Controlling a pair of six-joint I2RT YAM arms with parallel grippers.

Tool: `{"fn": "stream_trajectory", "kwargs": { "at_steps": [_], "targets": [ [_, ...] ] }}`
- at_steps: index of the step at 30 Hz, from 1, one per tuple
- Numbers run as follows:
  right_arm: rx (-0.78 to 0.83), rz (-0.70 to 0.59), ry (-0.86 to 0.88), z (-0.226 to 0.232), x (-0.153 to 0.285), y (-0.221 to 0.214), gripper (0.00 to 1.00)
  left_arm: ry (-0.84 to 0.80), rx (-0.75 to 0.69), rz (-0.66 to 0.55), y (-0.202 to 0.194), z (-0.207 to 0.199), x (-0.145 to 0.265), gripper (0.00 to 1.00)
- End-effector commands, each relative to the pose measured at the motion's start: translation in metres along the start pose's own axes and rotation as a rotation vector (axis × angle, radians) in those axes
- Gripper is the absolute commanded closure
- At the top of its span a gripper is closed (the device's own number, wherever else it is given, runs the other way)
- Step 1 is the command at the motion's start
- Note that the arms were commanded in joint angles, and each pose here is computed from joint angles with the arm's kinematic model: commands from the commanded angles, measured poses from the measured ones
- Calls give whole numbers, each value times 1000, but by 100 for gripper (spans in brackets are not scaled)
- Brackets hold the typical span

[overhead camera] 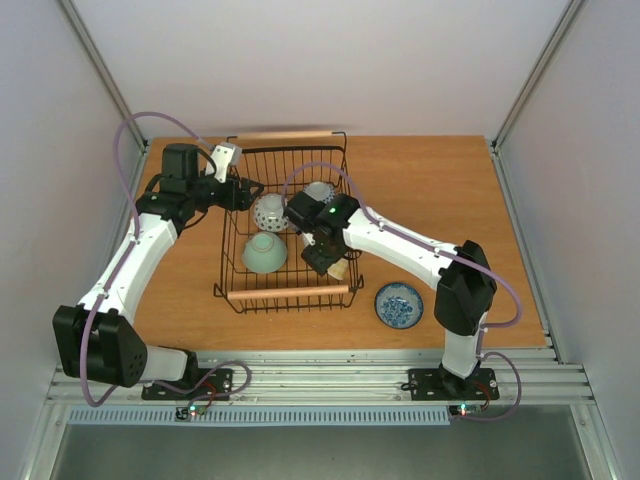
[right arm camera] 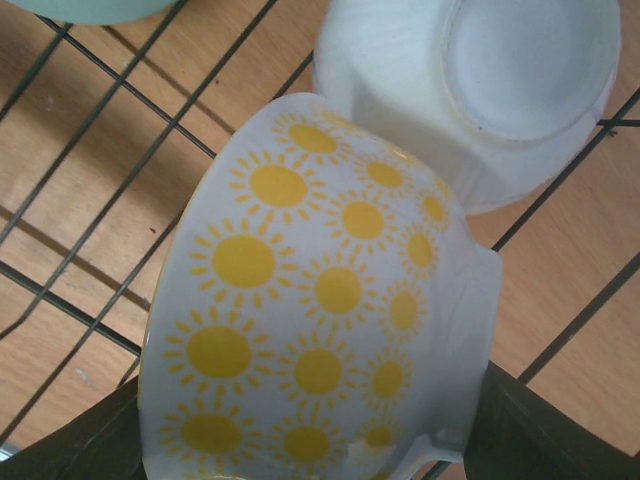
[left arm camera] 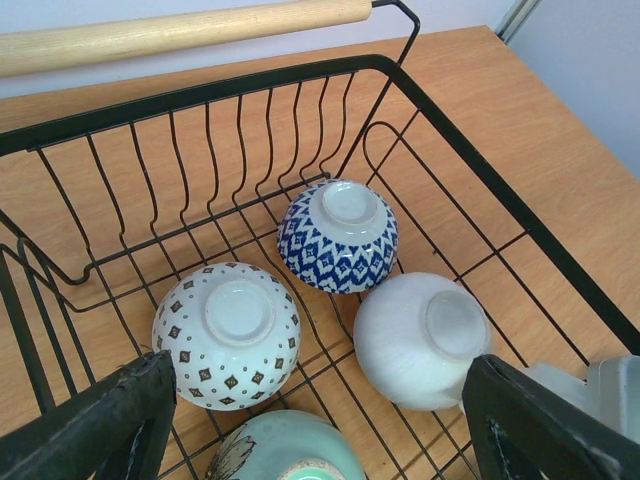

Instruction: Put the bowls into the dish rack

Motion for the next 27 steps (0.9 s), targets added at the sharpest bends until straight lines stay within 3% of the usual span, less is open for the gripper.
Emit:
{"fn": "stream_trajectory", "kwargs": {
  "at_steps": [1,17,19,25,27],
  "targets": [
    [13,16,-157,-10,3,6,99,2,-24,-62,14,-4,12,20],
    [119,111,-218,26,-20,7,98,7,-17,-67,15,-2,13,20],
    [121,113,-219,29,-20,6,94,8,-16,-67,15,-1,13,20],
    [116,90,-180,39,-21,8,62,10,-15,-68,15,-1,14,20],
    [111,86,-163,43,-23,8,58,12,-15,-69,15,0,14,20]
  ]
}}
Point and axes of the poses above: each gripper's point midway between its finger pads, its own x axis back along the fingers, its own z axis along the line the jaws close on, y = z × x, the point moved 8 cm from there along x, back along the fingers, and after that the axes turned 7 degrees about x, right-handed, at the moved point
